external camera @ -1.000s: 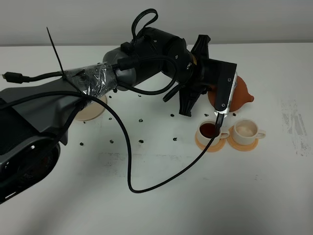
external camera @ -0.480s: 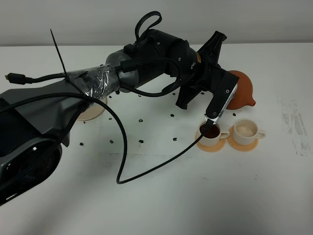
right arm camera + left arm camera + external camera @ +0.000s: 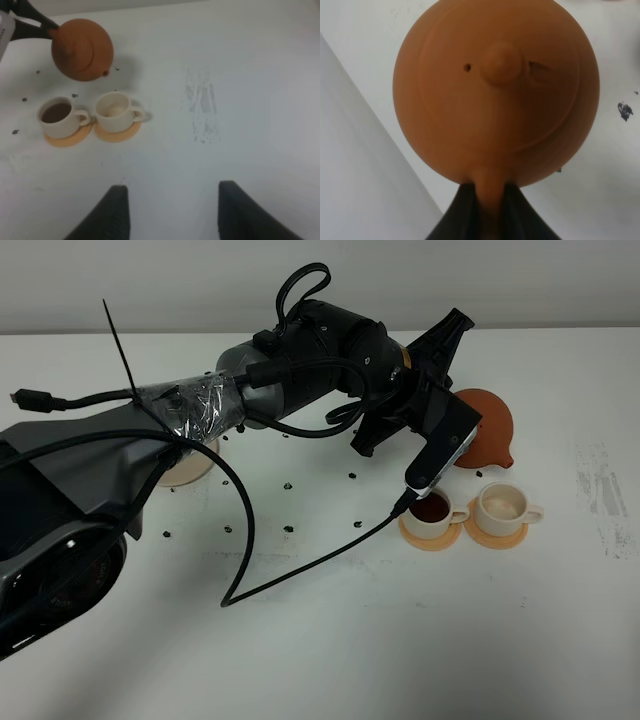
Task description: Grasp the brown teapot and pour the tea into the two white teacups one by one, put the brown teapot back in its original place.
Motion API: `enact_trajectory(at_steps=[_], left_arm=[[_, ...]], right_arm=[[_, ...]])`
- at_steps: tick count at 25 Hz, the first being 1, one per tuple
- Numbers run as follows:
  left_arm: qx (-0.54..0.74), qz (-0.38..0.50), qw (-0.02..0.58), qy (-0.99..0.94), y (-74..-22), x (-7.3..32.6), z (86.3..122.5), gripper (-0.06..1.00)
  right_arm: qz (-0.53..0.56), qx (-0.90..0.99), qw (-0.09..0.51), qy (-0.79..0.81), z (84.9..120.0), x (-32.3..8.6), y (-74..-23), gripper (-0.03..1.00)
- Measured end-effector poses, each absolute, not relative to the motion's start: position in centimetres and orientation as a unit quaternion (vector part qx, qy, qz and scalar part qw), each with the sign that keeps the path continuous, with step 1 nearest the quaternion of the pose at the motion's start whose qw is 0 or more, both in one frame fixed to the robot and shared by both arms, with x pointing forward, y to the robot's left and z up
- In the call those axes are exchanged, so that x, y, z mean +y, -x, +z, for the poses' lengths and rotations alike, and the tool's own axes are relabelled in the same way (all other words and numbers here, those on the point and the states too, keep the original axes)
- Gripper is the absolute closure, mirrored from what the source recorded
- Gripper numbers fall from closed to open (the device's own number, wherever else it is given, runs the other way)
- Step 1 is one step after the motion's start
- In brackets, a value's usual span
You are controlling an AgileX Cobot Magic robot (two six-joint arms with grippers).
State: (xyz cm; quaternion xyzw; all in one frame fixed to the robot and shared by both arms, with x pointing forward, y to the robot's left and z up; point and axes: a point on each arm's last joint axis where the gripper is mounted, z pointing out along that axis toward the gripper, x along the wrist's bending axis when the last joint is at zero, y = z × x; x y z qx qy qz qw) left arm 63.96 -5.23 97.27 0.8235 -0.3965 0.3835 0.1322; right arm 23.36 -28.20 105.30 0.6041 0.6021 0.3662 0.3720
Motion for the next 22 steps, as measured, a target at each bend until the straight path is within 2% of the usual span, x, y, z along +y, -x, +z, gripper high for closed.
enact_trajectory(at_steps=[22], left_arm=[[-0.484,0.401,0.093,-0.772,-63.84,-5.83,96.52,0.82]], right_arm=[[0.366,0.602,0.372,-0.604,105.3,-28.2,-23.36,0.54]])
